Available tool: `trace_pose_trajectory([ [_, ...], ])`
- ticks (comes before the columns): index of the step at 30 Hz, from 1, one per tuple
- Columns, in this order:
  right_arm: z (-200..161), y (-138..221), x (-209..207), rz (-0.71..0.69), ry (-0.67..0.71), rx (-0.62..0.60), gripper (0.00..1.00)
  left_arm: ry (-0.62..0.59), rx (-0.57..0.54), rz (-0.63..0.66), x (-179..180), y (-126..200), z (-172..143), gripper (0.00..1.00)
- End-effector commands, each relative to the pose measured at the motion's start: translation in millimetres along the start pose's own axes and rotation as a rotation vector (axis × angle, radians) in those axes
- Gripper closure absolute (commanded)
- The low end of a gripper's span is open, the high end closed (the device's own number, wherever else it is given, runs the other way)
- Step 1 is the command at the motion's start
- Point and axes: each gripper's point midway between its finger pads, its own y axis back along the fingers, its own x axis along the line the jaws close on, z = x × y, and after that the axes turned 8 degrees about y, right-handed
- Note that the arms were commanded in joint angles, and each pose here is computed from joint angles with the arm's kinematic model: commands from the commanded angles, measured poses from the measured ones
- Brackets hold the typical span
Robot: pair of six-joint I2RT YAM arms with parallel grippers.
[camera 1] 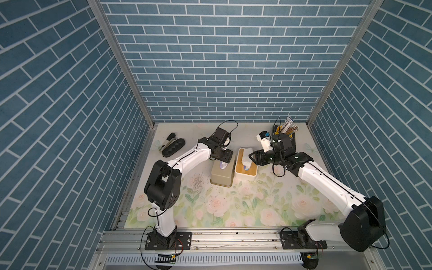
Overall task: Put the tissue paper into the tissue box
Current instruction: Pull the paper towel from the tissue box.
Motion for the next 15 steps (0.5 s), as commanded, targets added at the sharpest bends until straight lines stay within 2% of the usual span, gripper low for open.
trace_pose_trajectory([
  [1,5.4,5.9,7.1,0.035,0.029,-0.033,0.40,-0.026,0.054,0.062,4.7,8.8,-11.0,0.34],
  [9,-1.8,-9.1,10.4,0.076,0.004,-0.006,0.42,-0.043,0.086,0.086,6.0,1.3,-20.6,0.45],
  [15,-3.0,-13.3,14.3,0.092,0.005,0.000,0.42,-0.044,0.066,0.080,5.0,-1.4,-16.8,0.66],
])
